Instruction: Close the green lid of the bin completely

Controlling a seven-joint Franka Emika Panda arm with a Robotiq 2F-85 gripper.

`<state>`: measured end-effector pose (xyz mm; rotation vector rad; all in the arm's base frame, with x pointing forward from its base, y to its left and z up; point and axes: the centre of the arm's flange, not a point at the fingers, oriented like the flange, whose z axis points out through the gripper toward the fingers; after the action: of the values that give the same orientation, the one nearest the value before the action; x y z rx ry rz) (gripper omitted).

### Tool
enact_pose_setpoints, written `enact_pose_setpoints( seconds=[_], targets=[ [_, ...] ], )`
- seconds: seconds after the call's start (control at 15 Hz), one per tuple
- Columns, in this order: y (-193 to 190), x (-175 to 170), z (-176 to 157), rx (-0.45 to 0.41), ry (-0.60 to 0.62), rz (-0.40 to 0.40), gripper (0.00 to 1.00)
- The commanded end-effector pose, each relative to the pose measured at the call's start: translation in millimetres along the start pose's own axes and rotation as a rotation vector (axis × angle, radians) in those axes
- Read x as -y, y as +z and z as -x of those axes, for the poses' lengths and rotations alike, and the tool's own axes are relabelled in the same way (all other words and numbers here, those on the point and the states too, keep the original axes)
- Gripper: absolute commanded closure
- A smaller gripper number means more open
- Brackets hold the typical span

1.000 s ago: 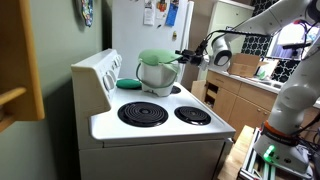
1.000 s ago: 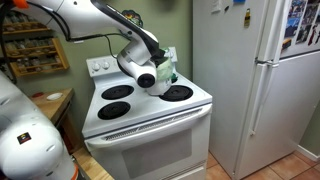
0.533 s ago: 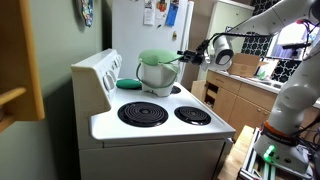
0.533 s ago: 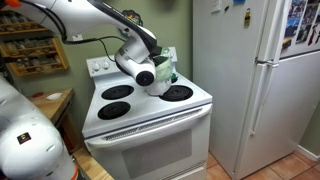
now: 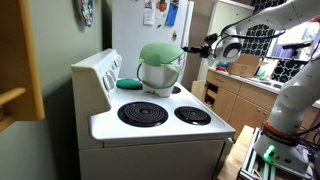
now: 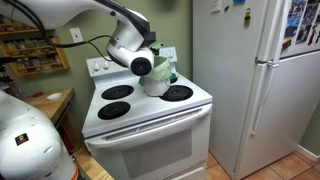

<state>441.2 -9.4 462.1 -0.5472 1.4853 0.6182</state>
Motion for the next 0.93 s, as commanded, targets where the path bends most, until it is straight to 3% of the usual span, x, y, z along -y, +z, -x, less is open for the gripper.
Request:
enact_pose_setpoints(
  seconds=[0.0,0.33,0.87],
  targets=[
    [-22,-4,11,-0.047,-0.089,-0.024,0.0],
    [-37,0,24,-0.095,-0.195,-0.003,0.0],
    [-66,-8,47,-0.266,-0.575,0.245,0.0]
  ],
)
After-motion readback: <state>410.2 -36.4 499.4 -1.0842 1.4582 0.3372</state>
